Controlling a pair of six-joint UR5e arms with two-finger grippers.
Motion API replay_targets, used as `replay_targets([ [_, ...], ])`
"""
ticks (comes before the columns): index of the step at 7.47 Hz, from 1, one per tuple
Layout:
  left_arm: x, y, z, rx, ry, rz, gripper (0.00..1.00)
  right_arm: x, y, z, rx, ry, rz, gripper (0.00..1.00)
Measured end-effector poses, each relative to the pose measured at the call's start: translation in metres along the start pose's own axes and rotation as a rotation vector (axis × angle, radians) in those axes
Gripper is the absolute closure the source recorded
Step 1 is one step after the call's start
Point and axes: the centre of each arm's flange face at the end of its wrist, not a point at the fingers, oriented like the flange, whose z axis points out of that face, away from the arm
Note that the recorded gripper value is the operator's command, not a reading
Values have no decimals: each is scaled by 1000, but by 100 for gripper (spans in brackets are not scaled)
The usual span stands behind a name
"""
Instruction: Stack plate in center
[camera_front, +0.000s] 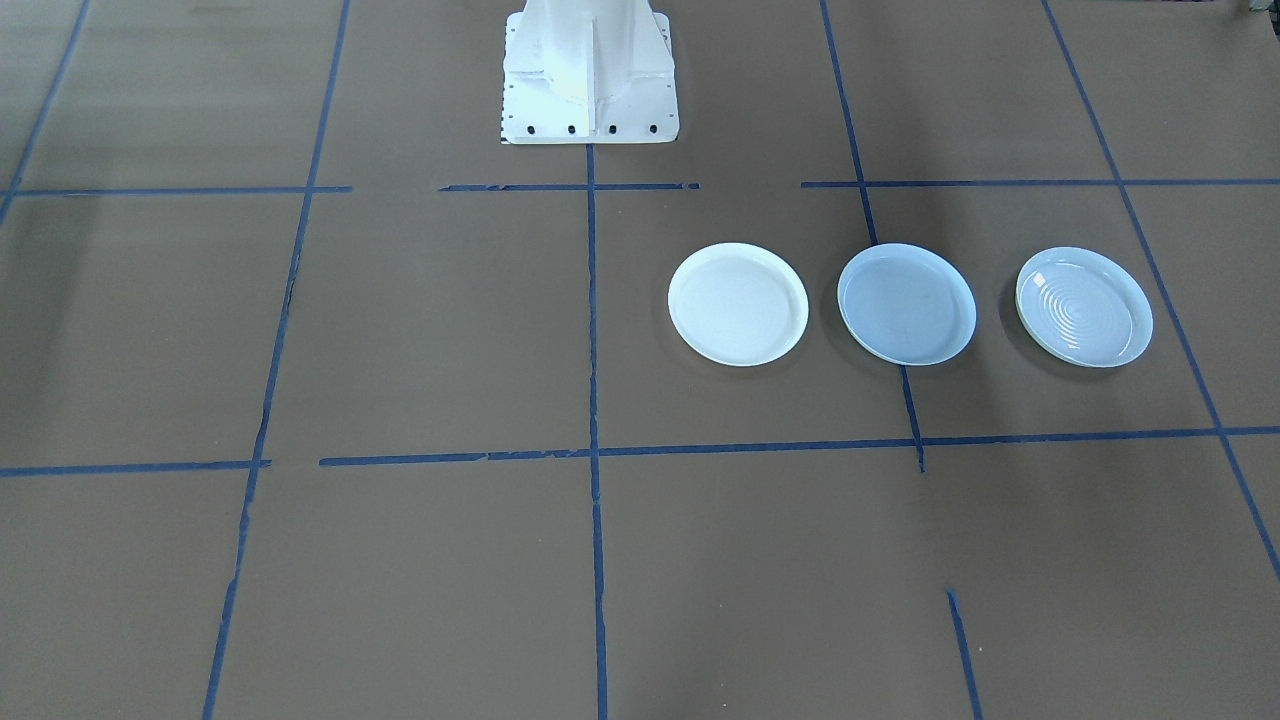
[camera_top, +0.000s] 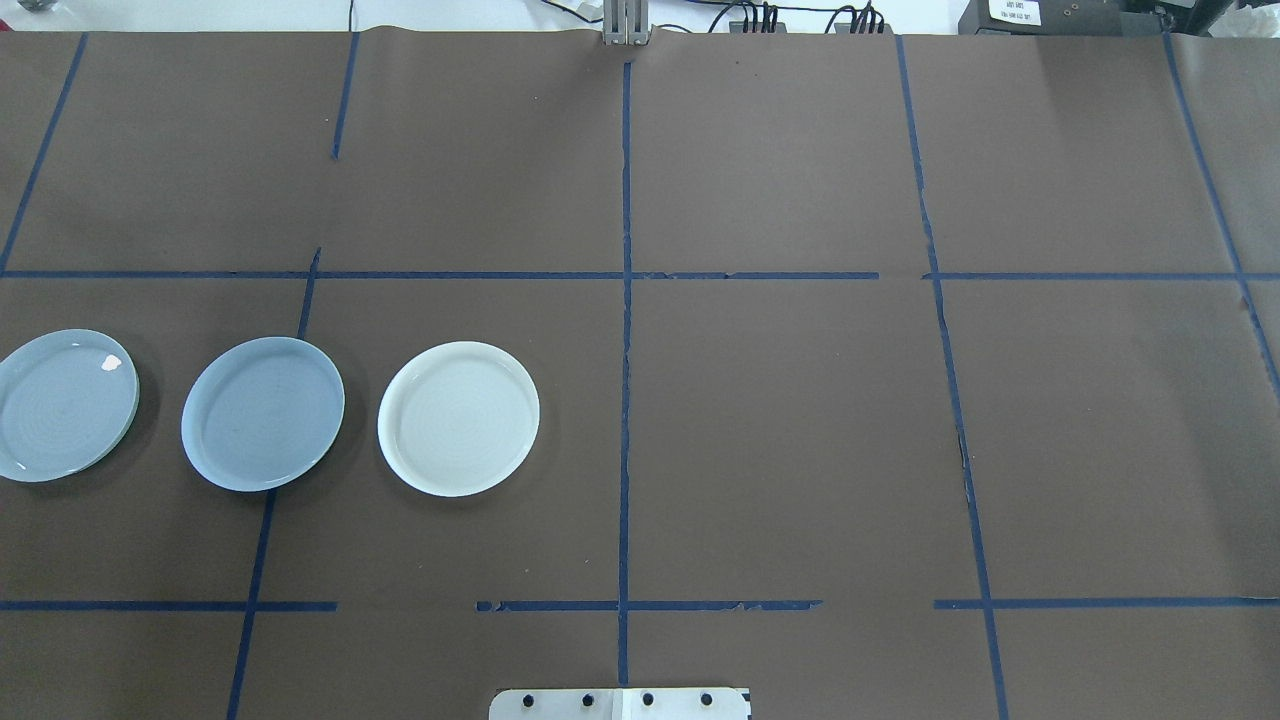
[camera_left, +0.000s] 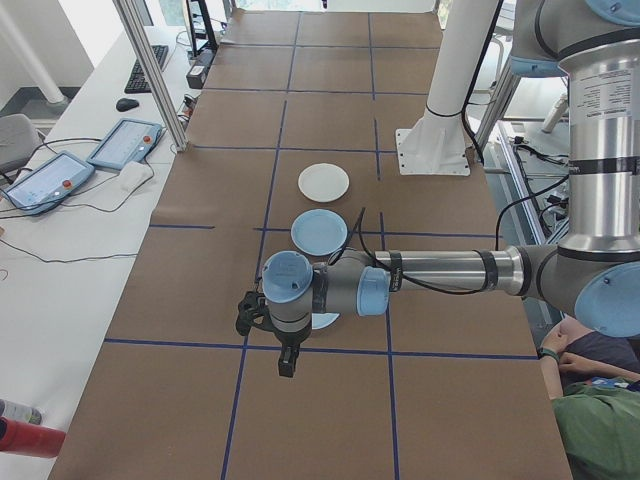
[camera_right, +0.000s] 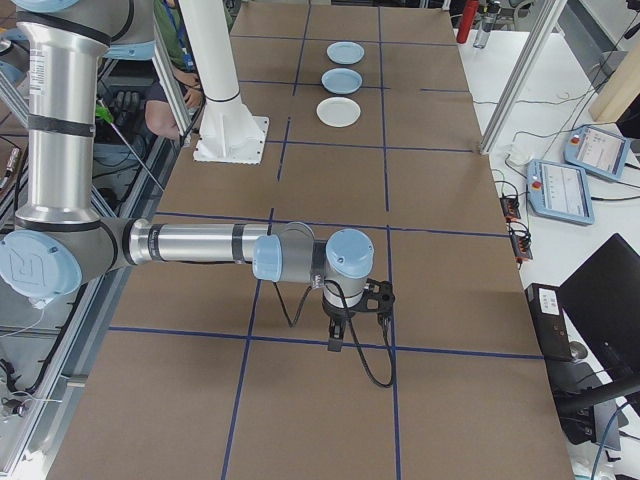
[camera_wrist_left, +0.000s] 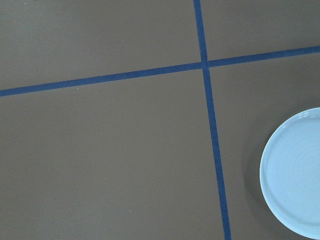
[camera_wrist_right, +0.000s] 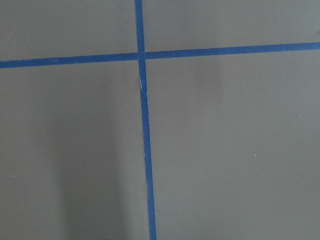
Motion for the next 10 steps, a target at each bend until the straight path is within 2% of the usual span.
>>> replay_targets([
  [4, 3, -1, 1, 0, 7, 4, 0, 0, 0, 0, 0, 0, 0, 0],
  [6, 18, -9, 8, -2, 33, 43, 0, 0, 0, 0, 0, 0, 0, 0],
  [9, 76, -25, 58, -79, 77, 125, 0, 0, 0, 0, 0, 0, 1, 0],
  [10, 94, -27, 82, -83, 85, 115, 0, 0, 0, 0, 0, 0, 1, 0],
])
